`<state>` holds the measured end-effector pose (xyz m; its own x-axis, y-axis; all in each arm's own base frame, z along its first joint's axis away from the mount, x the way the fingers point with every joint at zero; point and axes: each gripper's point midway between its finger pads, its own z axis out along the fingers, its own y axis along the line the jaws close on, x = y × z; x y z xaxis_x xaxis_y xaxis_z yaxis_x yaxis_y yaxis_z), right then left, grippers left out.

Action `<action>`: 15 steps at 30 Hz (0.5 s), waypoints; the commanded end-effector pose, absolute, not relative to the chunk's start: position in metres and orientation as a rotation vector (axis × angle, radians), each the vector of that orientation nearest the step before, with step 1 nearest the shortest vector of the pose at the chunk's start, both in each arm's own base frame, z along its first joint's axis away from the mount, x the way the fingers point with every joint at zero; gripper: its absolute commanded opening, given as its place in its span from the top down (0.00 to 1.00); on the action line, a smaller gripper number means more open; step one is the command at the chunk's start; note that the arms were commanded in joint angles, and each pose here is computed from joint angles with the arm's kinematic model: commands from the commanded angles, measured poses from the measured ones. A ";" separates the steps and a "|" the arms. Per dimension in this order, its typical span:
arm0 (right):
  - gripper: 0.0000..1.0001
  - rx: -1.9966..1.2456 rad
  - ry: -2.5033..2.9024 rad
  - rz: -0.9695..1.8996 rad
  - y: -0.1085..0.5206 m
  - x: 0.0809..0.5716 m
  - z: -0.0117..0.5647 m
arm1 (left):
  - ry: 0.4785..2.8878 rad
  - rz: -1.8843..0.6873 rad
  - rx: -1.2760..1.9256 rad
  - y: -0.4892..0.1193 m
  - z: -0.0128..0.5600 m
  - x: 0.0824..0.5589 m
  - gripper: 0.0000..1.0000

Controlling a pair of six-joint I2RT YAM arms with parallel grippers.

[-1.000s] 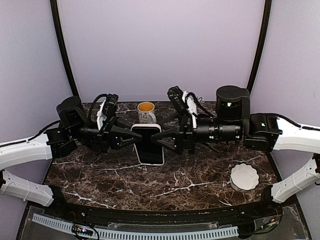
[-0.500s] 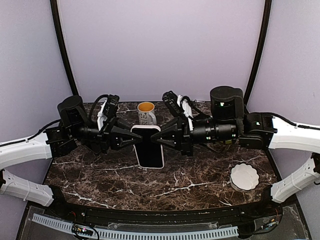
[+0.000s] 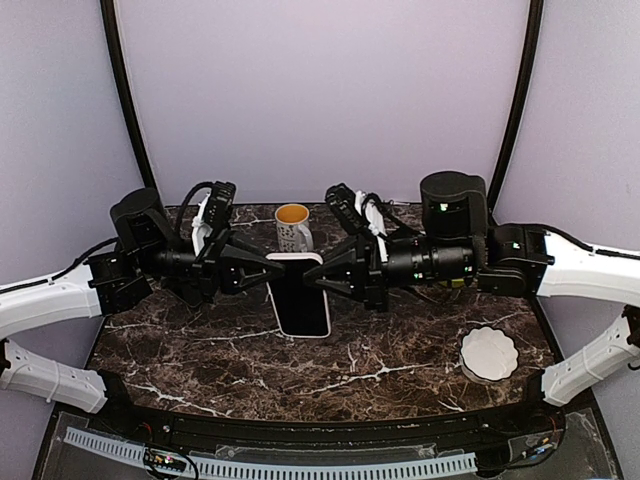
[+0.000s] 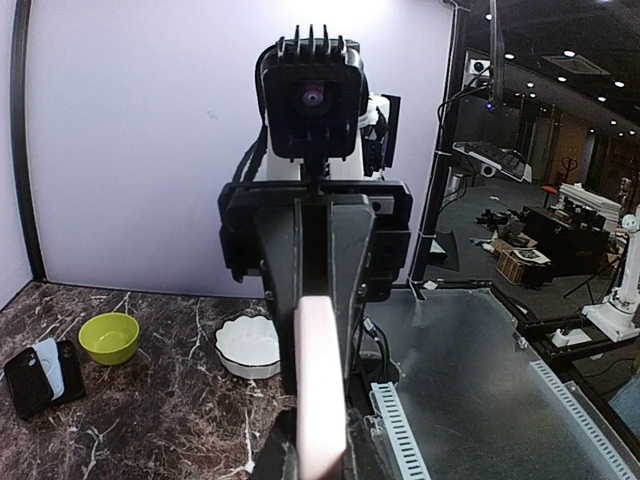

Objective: Put the phone into the phone case
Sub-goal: Pass from the left arm to the right

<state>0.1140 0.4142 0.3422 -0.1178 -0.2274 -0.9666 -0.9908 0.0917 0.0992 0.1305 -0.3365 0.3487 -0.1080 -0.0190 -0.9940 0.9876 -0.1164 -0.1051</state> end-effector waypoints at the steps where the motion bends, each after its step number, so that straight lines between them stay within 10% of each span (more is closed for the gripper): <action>1: 0.96 -1.172 1.360 1.158 0.407 0.113 0.396 | 1.132 -1.405 1.218 -0.334 0.368 0.123 1.00; 4: 0.58 -1.157 1.424 1.134 0.408 0.120 0.380 | 1.125 -1.357 1.154 -0.331 0.375 0.131 1.00; 7: 0.48 -1.141 1.491 1.121 0.409 0.125 0.360 | 1.078 -1.326 1.098 -0.325 0.392 0.134 1.00; 11: 0.51 -1.124 1.553 1.143 0.412 0.127 0.338 | 1.038 -1.342 1.084 -0.323 0.401 0.131 1.00; 15: 0.83 -1.122 1.556 1.173 0.415 0.126 0.332 | 1.040 -1.363 1.091 -0.324 0.401 0.130 1.00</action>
